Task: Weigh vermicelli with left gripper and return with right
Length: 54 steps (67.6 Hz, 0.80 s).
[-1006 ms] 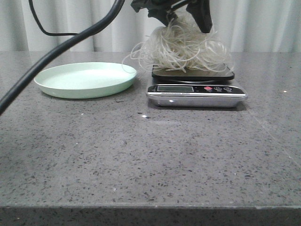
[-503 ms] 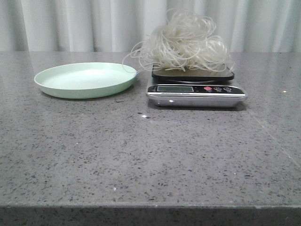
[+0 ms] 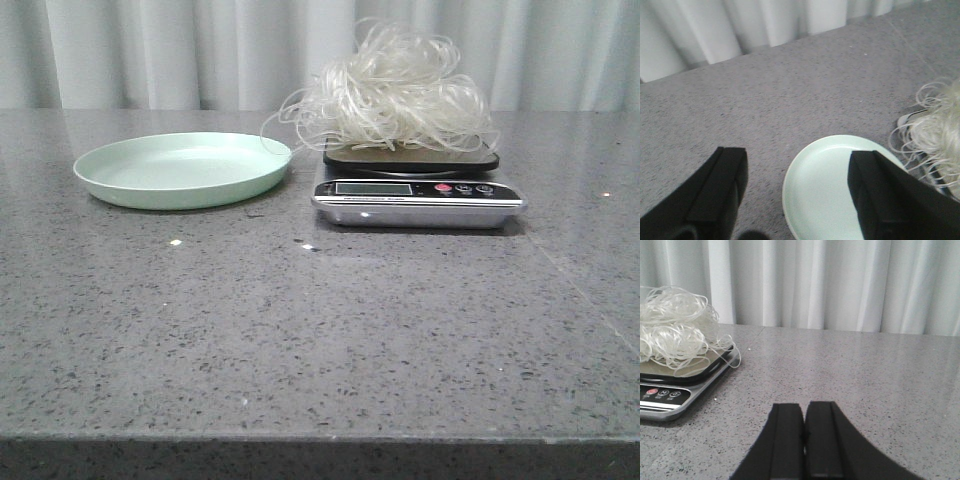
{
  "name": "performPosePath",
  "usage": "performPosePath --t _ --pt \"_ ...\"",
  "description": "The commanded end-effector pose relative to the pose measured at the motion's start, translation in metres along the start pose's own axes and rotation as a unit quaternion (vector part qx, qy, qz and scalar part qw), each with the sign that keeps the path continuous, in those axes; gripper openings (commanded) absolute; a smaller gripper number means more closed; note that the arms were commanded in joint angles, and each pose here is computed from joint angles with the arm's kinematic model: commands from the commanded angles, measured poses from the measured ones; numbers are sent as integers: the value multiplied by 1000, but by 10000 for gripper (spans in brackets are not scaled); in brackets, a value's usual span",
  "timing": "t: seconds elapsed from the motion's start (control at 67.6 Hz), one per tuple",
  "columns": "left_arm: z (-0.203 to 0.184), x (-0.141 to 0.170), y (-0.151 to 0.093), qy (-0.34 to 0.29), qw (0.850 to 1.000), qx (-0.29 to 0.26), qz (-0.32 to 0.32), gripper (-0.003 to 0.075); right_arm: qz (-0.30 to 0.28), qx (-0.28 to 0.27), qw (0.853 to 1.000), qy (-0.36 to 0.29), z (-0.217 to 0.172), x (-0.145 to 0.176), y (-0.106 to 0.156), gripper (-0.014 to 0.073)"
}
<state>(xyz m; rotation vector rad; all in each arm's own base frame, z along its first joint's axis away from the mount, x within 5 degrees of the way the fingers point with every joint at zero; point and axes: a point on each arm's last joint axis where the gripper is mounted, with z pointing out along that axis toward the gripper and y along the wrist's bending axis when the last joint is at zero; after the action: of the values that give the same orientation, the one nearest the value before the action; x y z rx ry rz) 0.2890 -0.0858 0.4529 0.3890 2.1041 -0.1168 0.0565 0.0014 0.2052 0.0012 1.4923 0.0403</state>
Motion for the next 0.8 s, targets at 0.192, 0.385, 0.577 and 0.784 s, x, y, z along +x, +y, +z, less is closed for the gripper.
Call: performPosePath --t 0.192,0.385,0.577,0.784 --pt "-89 75 10 -150 987 -58 13 332 -7 4 999 -50 -2 -11 0 151" --pt "-108 142 1 -180 982 -61 16 221 -7 4 999 -50 -2 -11 0 151" --pt "-132 202 -9 -257 964 -65 12 137 -7 4 998 -58 -2 -12 0 151" --pt "-141 234 -13 -280 958 -68 13 136 12 3 995 -94 -5 -40 0 151"
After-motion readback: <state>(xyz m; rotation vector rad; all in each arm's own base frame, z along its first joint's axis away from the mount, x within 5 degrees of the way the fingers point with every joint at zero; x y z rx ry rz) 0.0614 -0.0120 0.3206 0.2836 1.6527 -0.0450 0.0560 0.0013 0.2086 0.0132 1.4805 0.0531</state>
